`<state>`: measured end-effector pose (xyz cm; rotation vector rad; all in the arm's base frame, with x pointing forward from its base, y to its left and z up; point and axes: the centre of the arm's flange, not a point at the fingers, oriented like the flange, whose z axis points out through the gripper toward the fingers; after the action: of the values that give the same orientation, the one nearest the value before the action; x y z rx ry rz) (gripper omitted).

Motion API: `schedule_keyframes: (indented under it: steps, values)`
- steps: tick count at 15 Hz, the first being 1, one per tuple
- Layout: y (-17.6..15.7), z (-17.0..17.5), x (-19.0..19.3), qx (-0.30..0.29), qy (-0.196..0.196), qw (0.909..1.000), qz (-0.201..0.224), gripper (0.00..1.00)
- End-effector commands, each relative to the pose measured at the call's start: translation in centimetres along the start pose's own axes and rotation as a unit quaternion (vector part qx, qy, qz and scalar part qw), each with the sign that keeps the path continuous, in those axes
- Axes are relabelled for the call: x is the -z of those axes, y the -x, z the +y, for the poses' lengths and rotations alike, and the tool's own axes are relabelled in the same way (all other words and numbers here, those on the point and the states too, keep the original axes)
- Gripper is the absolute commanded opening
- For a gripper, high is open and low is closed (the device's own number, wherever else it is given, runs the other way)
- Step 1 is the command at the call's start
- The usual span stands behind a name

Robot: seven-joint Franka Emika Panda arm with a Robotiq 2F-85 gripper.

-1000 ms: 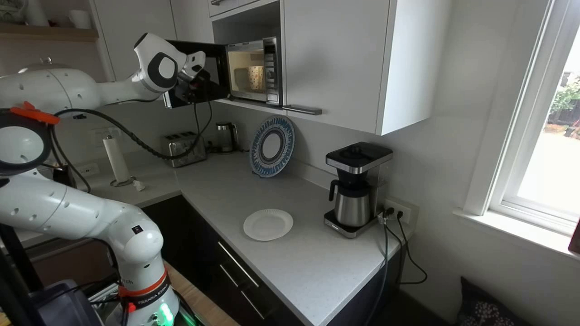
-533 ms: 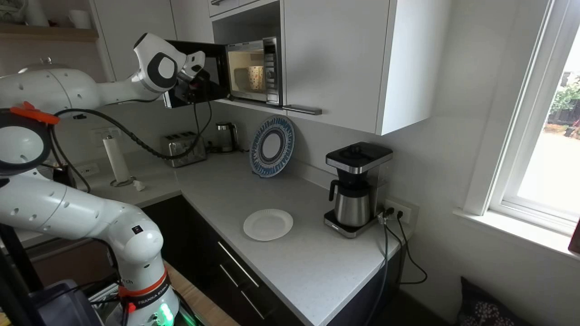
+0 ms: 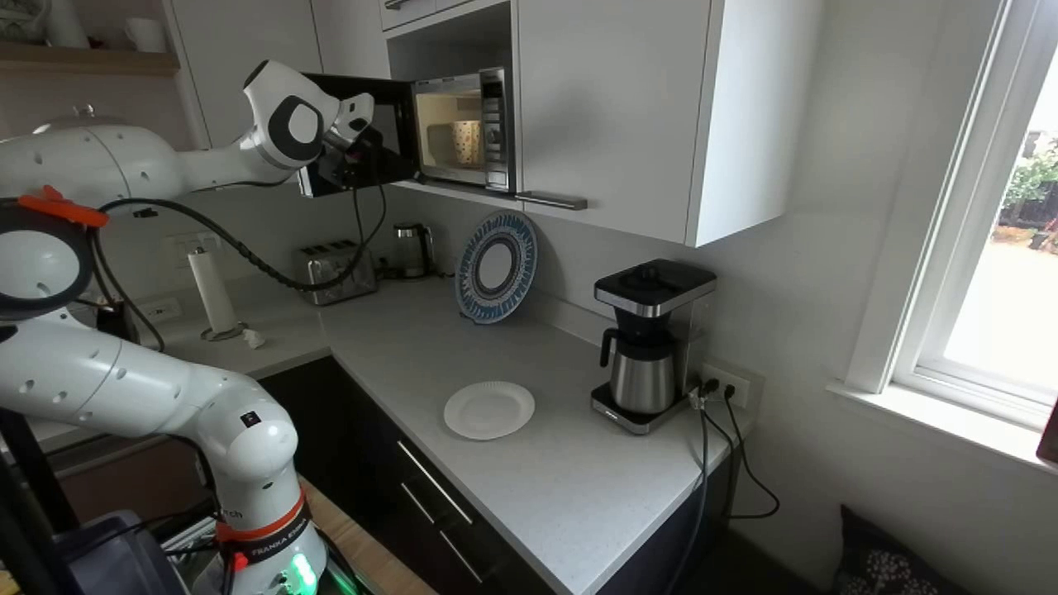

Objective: Remove the styrofoam cup from the microwave and put it on the right in front of the coffee maker and then close the door of the microwave

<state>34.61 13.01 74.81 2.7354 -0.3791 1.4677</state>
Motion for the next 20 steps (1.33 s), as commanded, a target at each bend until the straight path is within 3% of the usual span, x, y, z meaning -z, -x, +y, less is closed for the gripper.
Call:
schedule_keyframes:
  steps: [1,3,6,10,15,19,20]
  values:
    - [-0.9,0.2,-0.4,-0.015,-0.018,0.9995,0.021,1.0]
    - [-3.4,-0.1,-0.6,-0.02,-0.046,0.9976,0.047,1.0]
    - [-7.0,-0.4,-0.3,-0.013,-0.088,0.9948,0.05,1.0]
    - [-11.2,-1.3,-1.0,-0.037,-0.169,0.9849,0.01,1.0]
    - [-14.3,-1.9,-4.6,-0.103,-0.246,0.9616,-0.064,1.0]
    - [-15.4,-2.6,-7.2,-0.126,-0.273,0.9467,-0.114,1.0]
    - [-13.6,-2.2,-6.3,-0.123,-0.257,0.9544,-0.089,1.0]
